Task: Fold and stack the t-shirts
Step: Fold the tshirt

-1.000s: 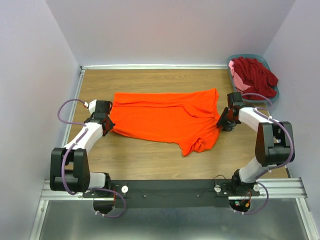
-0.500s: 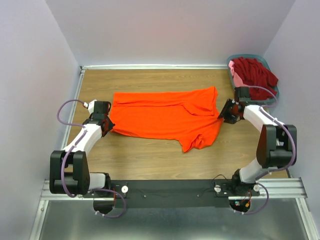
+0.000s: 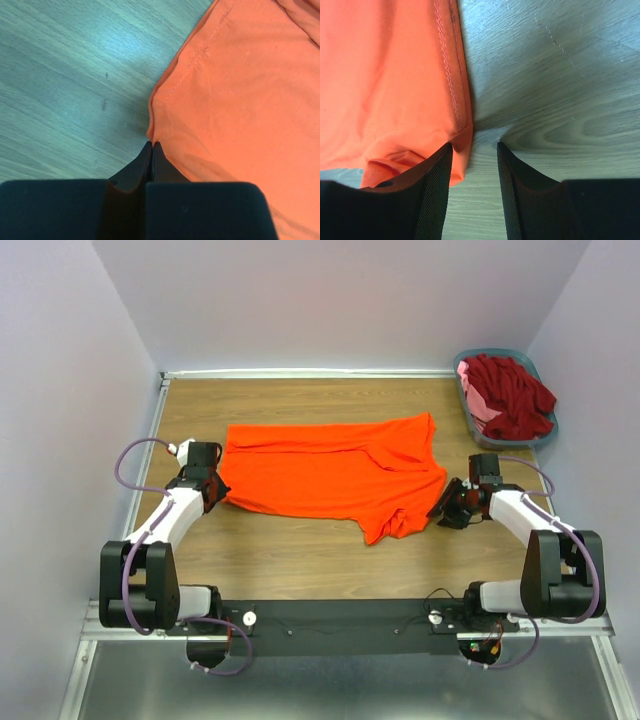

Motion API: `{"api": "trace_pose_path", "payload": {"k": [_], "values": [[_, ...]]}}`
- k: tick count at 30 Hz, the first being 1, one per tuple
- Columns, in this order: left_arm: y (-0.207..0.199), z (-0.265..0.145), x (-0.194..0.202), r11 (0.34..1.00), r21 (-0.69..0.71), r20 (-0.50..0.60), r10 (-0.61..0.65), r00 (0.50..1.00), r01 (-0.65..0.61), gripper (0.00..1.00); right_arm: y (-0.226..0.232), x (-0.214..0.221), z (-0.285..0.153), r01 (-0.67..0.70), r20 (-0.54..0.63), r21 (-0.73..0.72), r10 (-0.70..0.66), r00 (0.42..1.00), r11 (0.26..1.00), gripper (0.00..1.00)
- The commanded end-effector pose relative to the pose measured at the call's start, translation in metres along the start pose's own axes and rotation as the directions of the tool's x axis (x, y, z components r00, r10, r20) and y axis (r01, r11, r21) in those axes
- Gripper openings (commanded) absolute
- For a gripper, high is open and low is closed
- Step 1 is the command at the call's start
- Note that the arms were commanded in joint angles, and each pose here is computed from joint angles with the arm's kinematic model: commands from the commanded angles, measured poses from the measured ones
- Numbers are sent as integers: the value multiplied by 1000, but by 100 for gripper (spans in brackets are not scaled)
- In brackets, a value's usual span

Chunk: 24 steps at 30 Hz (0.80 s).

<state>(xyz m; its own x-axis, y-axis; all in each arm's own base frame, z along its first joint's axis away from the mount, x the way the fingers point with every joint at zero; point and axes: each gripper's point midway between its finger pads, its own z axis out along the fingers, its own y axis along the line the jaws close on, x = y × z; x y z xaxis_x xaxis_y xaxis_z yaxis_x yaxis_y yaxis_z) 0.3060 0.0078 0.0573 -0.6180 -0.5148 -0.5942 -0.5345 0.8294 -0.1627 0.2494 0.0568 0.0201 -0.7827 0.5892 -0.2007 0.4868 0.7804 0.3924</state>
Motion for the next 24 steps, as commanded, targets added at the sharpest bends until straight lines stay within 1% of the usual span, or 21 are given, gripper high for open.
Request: {"api": "trace_pose_path", "payload": {"k": [1,5,12,15,17,18,19,20,22,23,24], "values": [[0,0,0,1000,13,5,-1,1000,1,0,-2,4,5,-23,1,-7,23,1000,1000,49],[1,0,1,1000,13,4,-1,1000,1,0,7,-7,6,-33,33,-37,34,999,999,49],[2,0,1,1000,8,5,-4,1000,4,0,12,-14,12,-57,42,-52,60,997,997,49],[2,-1,0,1000,7,7,-4,1000,4,0,9,-12,18,-62,33,-42,64,997,997,45],[2,-2,-2,1000,5,11,-7,1000,7,0,8,-10,20,-63,23,-40,64,998,997,37],[3,-2,-2,1000,2,10,-8,1000,8,0,8,-11,19,-59,27,-39,60,998,997,25],[4,-3,-3,1000,0,11,-10,1000,10,0,9,-11,18,-58,32,-41,60,998,997,25],[5,-3,-5,1000,-4,13,-12,1000,12,0,12,-15,14,-53,51,-53,55,997,997,12],[9,-6,-9,1000,-16,16,-12,1000,13,0,17,-24,5,-42,79,-56,47,996,998,1],[8,-8,-12,1000,-17,20,-8,1000,9,0,19,-28,1,-35,93,-55,40,995,998,1],[16,-8,-18,999,-38,29,-29,999,30,0,21,-32,-3,-29,103,-56,35,994,998,1]]}}
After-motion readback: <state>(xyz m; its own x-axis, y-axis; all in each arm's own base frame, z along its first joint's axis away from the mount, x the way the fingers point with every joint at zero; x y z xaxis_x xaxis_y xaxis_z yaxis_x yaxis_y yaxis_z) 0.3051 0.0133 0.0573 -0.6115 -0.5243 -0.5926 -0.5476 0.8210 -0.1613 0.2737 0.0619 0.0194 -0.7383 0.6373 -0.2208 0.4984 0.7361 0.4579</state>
